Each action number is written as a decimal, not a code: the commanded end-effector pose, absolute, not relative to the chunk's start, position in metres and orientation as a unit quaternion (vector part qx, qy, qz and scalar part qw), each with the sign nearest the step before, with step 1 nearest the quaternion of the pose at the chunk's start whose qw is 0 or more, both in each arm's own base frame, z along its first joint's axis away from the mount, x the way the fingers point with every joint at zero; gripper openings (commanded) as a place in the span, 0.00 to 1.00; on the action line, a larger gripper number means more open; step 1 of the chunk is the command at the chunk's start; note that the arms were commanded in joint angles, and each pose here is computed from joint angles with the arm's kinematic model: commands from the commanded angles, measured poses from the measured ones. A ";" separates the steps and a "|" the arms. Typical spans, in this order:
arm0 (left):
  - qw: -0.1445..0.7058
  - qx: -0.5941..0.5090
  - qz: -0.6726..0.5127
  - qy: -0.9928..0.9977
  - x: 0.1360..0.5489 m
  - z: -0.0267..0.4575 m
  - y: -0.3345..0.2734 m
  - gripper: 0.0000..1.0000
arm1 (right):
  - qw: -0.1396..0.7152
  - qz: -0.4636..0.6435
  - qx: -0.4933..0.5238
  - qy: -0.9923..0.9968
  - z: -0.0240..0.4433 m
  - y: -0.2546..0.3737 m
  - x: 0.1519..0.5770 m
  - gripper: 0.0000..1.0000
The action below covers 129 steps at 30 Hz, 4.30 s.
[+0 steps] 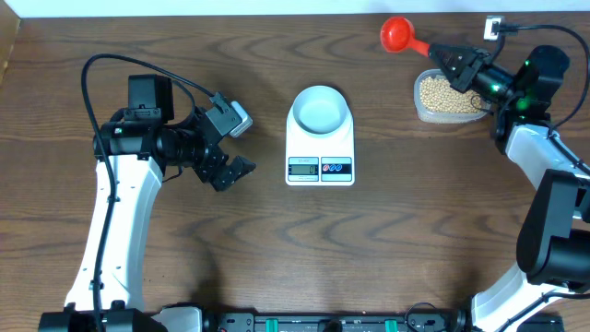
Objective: Scoop item into bowl and weigh 50g on scale
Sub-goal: 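Move the red scoop with the right gripper over the soybean tub, then lower the red scoop into the soybeans and scoop with the right gripper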
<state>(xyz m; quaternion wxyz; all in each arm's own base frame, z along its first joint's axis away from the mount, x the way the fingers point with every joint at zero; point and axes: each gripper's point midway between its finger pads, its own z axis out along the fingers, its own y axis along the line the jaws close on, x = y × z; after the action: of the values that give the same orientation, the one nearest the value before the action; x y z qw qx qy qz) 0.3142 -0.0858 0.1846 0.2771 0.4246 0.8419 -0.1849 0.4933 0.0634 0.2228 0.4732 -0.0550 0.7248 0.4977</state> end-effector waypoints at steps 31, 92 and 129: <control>0.302 0.438 -0.170 0.829 0.325 0.194 -0.086 0.98 | 0.459 0.484 -0.101 0.738 0.210 0.078 0.486 0.01; 0.331 0.444 -0.189 0.811 0.318 0.213 -0.095 0.98 | 0.429 0.021 -0.024 0.903 0.232 -0.021 0.388 0.01; 0.331 0.444 -0.189 0.811 0.318 0.213 -0.095 0.98 | 0.366 -0.049 -0.030 0.929 0.169 -0.010 0.418 0.01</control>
<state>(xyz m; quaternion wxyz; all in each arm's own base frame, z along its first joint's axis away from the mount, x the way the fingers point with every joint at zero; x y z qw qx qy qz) 0.3173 -0.0938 0.2031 0.3175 0.4346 0.8205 -0.1925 0.4068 -0.0093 0.1827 0.3743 -0.0195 0.9262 -0.0399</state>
